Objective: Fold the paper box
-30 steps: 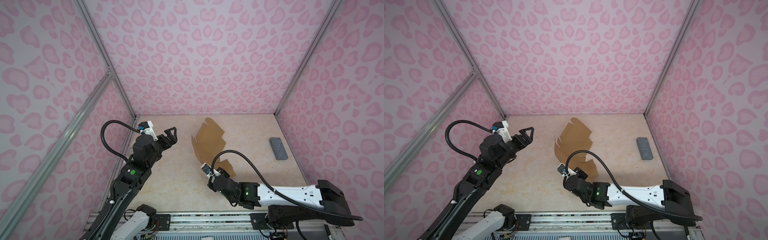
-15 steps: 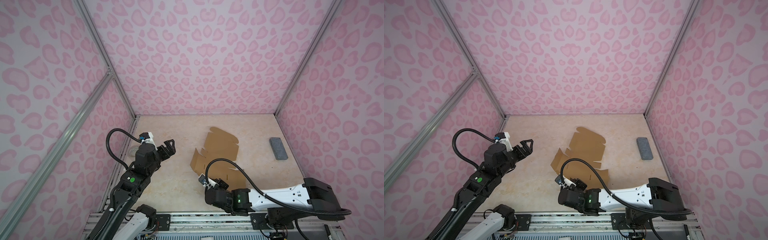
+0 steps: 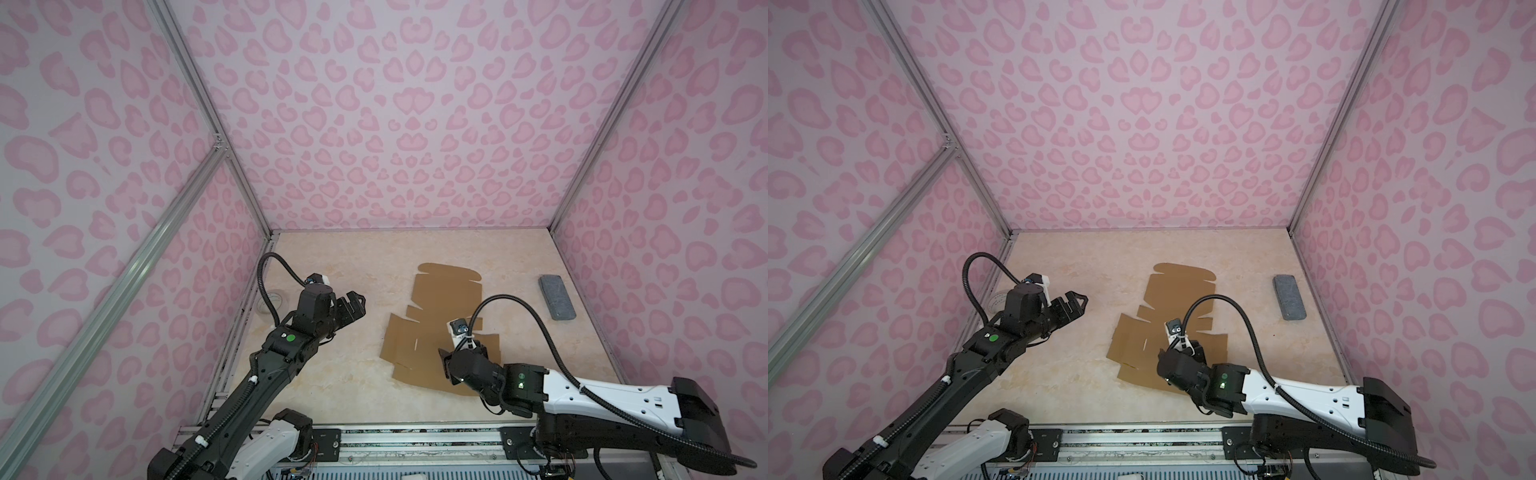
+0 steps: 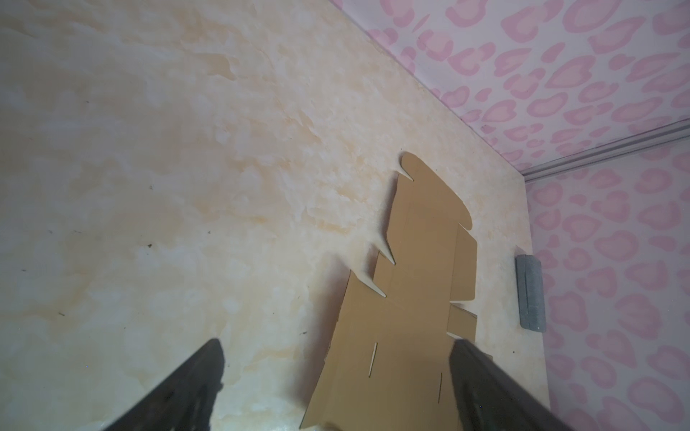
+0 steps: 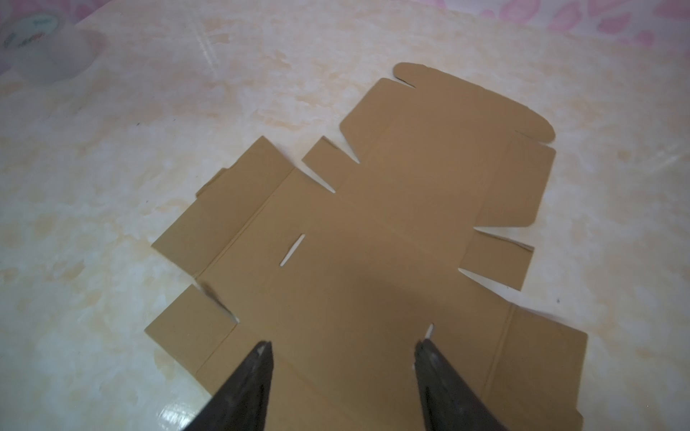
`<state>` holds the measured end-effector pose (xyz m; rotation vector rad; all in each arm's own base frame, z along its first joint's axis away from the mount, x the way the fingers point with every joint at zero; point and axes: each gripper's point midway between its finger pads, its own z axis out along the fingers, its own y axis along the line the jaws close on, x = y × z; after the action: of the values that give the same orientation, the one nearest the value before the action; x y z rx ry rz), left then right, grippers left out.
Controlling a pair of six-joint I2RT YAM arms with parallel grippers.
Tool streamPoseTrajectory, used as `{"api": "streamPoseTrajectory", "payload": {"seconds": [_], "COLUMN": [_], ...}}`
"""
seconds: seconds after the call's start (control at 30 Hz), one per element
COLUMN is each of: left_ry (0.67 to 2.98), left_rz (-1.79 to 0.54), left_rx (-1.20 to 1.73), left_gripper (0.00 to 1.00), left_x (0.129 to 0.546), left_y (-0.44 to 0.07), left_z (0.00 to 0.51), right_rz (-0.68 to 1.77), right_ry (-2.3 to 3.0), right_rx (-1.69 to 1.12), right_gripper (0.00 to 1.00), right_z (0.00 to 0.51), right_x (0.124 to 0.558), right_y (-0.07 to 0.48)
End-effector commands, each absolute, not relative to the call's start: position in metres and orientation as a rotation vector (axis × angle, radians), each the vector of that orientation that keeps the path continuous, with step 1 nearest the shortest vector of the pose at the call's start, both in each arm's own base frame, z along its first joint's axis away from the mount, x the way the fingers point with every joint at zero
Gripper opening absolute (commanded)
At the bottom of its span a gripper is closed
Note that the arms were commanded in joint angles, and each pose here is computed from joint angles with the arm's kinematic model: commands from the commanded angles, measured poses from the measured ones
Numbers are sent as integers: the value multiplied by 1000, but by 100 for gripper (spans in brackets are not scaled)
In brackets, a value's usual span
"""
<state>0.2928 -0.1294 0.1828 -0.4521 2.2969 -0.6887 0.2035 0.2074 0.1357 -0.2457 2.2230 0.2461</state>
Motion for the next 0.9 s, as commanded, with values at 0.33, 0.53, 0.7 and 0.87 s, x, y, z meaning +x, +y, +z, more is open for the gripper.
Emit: {"api": "streamPoseTrajectory", "payload": {"seconds": [0.33, 0.53, 0.7, 0.87], "left_ry": [2582, 2708, 2749, 2791], "left_rz": [-885, -800, -698, -571], "left_rx": [-297, -151, -82, -27], "left_gripper": [98, 99, 96, 87], "left_x": [284, 278, 279, 283], "left_y": [-184, -205, -213, -214], "left_z": [118, 87, 72, 57], "right_rz": [137, 209, 204, 249], "right_ry": [2552, 2536, 2498, 2476], "right_rx": [425, 479, 470, 480], "right_gripper": [64, 64, 64, 63], "right_z": [61, 62, 73, 78], "right_x": [193, 200, 202, 204], "right_y": [104, 94, 86, 84]}}
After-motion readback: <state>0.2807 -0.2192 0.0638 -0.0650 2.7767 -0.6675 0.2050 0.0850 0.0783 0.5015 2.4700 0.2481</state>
